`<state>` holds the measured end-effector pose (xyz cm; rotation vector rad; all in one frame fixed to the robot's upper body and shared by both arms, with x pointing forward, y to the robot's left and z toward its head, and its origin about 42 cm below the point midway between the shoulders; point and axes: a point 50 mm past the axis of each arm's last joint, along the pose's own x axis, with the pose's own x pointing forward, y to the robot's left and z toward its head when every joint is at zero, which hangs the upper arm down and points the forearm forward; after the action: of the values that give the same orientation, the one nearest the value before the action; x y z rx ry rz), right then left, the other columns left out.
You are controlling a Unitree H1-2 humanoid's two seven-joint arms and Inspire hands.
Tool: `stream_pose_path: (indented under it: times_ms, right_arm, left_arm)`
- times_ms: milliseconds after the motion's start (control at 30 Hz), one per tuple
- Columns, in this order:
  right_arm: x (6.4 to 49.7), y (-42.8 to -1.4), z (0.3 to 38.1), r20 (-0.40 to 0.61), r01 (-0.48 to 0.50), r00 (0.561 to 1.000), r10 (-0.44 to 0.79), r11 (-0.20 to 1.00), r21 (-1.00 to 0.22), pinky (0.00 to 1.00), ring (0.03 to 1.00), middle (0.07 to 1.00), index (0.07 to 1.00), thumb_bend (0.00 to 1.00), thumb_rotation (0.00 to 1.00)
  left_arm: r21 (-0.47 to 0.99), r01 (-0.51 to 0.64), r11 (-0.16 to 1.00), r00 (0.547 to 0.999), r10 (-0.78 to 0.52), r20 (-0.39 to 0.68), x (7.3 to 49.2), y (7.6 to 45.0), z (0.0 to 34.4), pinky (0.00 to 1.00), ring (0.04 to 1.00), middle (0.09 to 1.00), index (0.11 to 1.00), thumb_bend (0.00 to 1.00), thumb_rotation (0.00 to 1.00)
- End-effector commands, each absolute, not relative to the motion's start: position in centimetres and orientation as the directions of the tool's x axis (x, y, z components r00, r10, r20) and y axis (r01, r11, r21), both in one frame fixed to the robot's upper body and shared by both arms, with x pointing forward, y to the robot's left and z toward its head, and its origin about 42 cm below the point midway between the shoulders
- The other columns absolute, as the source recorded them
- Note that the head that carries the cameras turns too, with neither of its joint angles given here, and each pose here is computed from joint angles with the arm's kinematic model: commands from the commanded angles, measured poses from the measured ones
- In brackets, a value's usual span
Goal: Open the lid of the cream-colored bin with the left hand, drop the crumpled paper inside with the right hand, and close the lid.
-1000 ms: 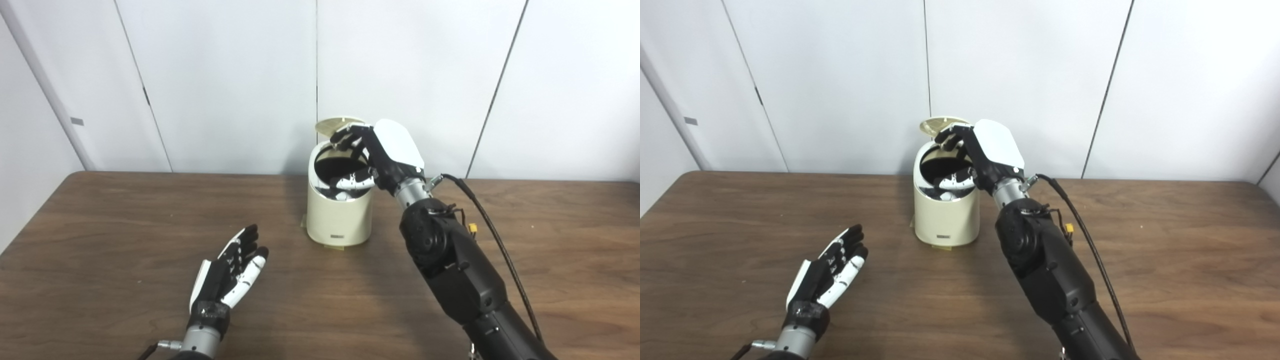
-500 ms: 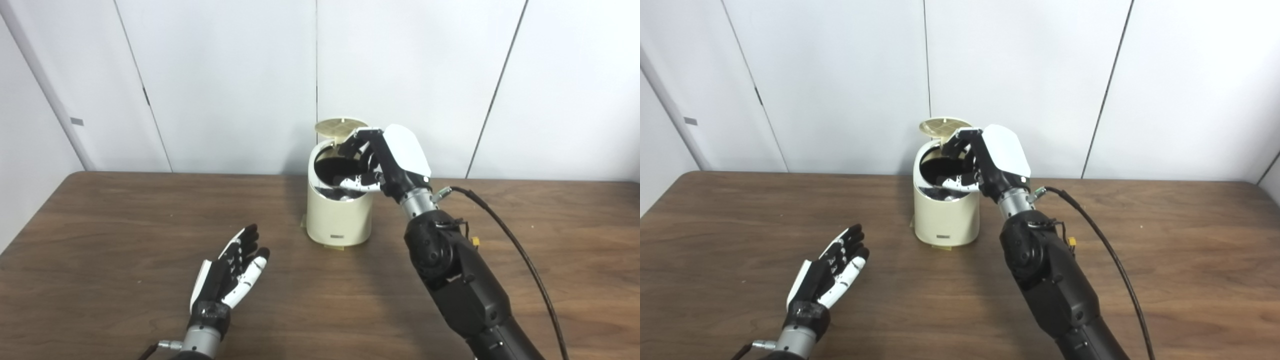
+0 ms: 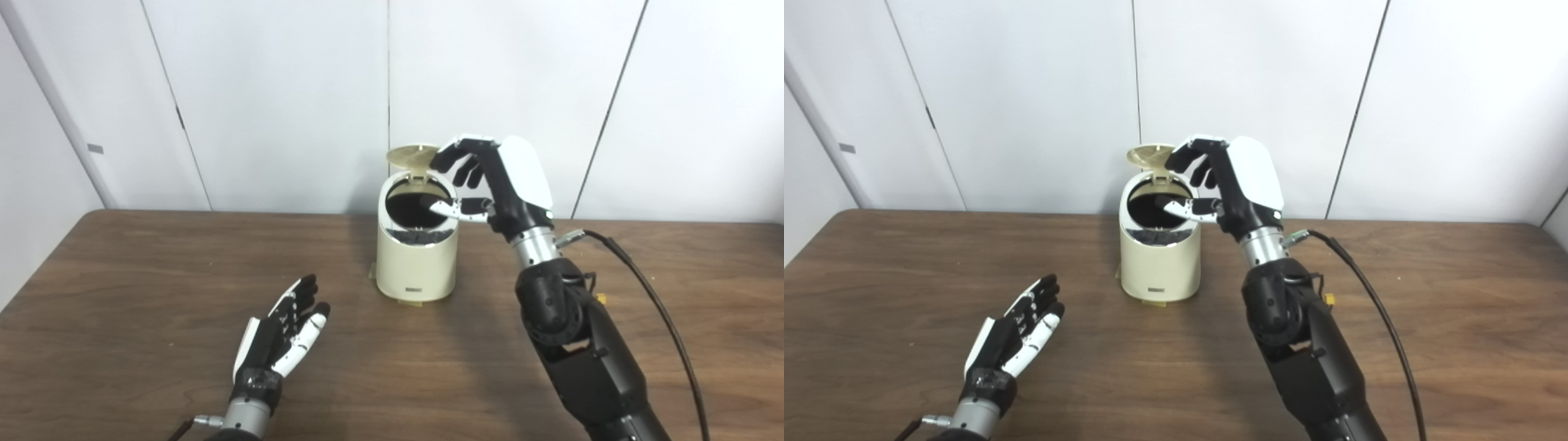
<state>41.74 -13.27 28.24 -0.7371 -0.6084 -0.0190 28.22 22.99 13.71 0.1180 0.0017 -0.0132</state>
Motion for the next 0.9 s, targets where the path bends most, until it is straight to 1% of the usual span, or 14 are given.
stream_pose_path:
  times_ms: [0, 33, 100, 133, 300, 400, 500, 533, 600, 633, 700, 767, 833, 867]
  right_arm:
    - [41.5, -14.5, 30.5, 0.6, 0.281, 0.781, 0.17, 0.764, -0.581, 0.32, 0.399, 0.521, 0.487, 0.5, 0.0]
    - [41.3, -15.2, 30.3, 0.602, 0.291, 0.784, 0.155, 0.764, -0.576, 0.34, 0.396, 0.518, 0.487, 0.5, 0.0]
    - [41.0, -16.3, 29.9, 0.604, 0.309, 0.785, 0.135, 0.76, -0.572, 0.43, 0.402, 0.525, 0.494, 0.5, 0.0]
    - [40.8, -17.0, 29.6, 0.597, 0.316, 0.794, 0.119, 0.757, -0.571, 0.43, 0.402, 0.525, 0.496, 0.5, 0.0]
    - [39.6, -19.2, 28.2, 0.525, 0.293, 0.851, 0.03, 0.801, -0.521, 0.37, 0.409, 0.505, 0.479, 0.5, 0.0]
    - [38.8, -20.5, 27.3, 0.46, 0.263, 0.888, -0.022, 0.843, -0.469, 0.36, 0.43, 0.506, 0.492, 0.5, 0.0]
    - [38.0, -21.9, 26.3, 0.353, 0.194, 0.935, -0.039, 0.889, -0.415, 0.44, 0.428, 0.489, 0.528, 0.51, 0.0]
    - [37.7, -22.4, 25.9, 0.313, 0.162, 0.949, -0.037, 0.909, -0.384, 0.45, 0.476, 0.481, 0.525, 0.52, 0.0]
    - [37.3, -23.0, 25.1, 0.251, 0.106, 0.968, -0.024, 0.943, -0.317, 0.52, 0.578, 0.631, 0.503, 0.51, 0.12]
    - [37.1, -23.4, 24.5, 0.227, 0.078, 0.974, -0.013, 0.956, -0.282, 0.56, 0.625, 0.684, 0.62, 0.54, 0.24]
    - [36.7, -24.0, 23.5, 0.186, 0.039, 0.983, 0.004, 0.973, -0.228, 0.66, 0.741, 0.787, 0.773, 0.57, 0.47]
    - [36.4, -24.5, 22.5, 0.149, 0.007, 0.989, 0.018, 0.985, -0.171, 0.76, 0.834, 0.858, 0.847, 0.59, 0.63]
    - [36.0, -25.1, 21.3, 0.114, -0.024, 0.993, 0.037, 0.993, -0.111, 0.87, 0.923, 0.923, 0.912, 0.63, 0.77]
    - [35.9, -25.3, 20.8, 0.105, -0.031, 0.994, 0.041, 0.996, -0.089, 0.91, 0.946, 0.946, 0.932, 0.64, 0.82]
  left_arm:
    - [0.117, 0.024, 0.993, 0.999, -0.028, 0.038, 29.0, 23.1, 14.5, 0.96, 0.94, 0.924, 0.961, 0.54, 0.53]
    - [0.113, 0.024, 0.993, 0.999, -0.029, 0.04, 29.0, 23.1, 14.5, 0.95, 0.939, 0.924, 0.962, 0.53, 0.52]
    - [0.102, 0.026, 0.994, 0.999, -0.03, 0.045, 29.1, 23.3, 14.5, 0.93, 0.934, 0.925, 0.963, 0.52, 0.5]
    - [0.099, 0.024, 0.995, 0.998, -0.029, 0.047, 29.1, 23.3, 14.6, 0.93, 0.933, 0.926, 0.963, 0.51, 0.49]
    - [0.099, 0.01, 0.995, 0.998, -0.016, 0.059, 29.0, 24.1, 14.8, 0.92, 0.936, 0.936, 0.957, 0.51, 0.51]
    - [0.087, -0.007, 0.996, 0.998, 0.001, 0.068, 29.0, 24.6, 14.9, 0.91, 0.931, 0.931, 0.956, 0.49, 0.52]
    - [0.077, -0.015, 0.997, 0.997, 0.01, 0.075, 29.0, 25.2, 15.1, 0.92, 0.93, 0.932, 0.957, 0.47, 0.55]
    - [0.072, -0.016, 0.997, 0.997, 0.01, 0.077, 29.0, 25.3, 15.1, 0.93, 0.933, 0.933, 0.959, 0.47, 0.56]
    - [0.071, -0.017, 0.997, 0.997, 0.012, 0.08, 29.1, 25.6, 15.3, 0.94, 0.938, 0.933, 0.957, 0.48, 0.58]
    - [0.068, -0.018, 0.998, 0.997, 0.012, 0.08, 29.1, 25.7, 15.4, 0.95, 0.939, 0.932, 0.956, 0.49, 0.59]
    - [0.063, -0.016, 0.998, 0.997, 0.011, 0.08, 29.2, 25.9, 15.6, 0.96, 0.949, 0.937, 0.954, 0.5, 0.59]
    - [0.059, -0.014, 0.998, 0.996, 0.009, 0.083, 29.4, 26.0, 15.9, 0.96, 0.953, 0.941, 0.956, 0.5, 0.59]
    - [0.065, -0.01, 0.998, 0.995, 0.003, 0.096, 29.8, 26.0, 16.3, 0.96, 0.953, 0.941, 0.958, 0.49, 0.59]
    - [0.068, -0.008, 0.998, 0.995, 0.001, 0.103, 30.0, 26.0, 16.6, 0.96, 0.949, 0.937, 0.958, 0.49, 0.6]
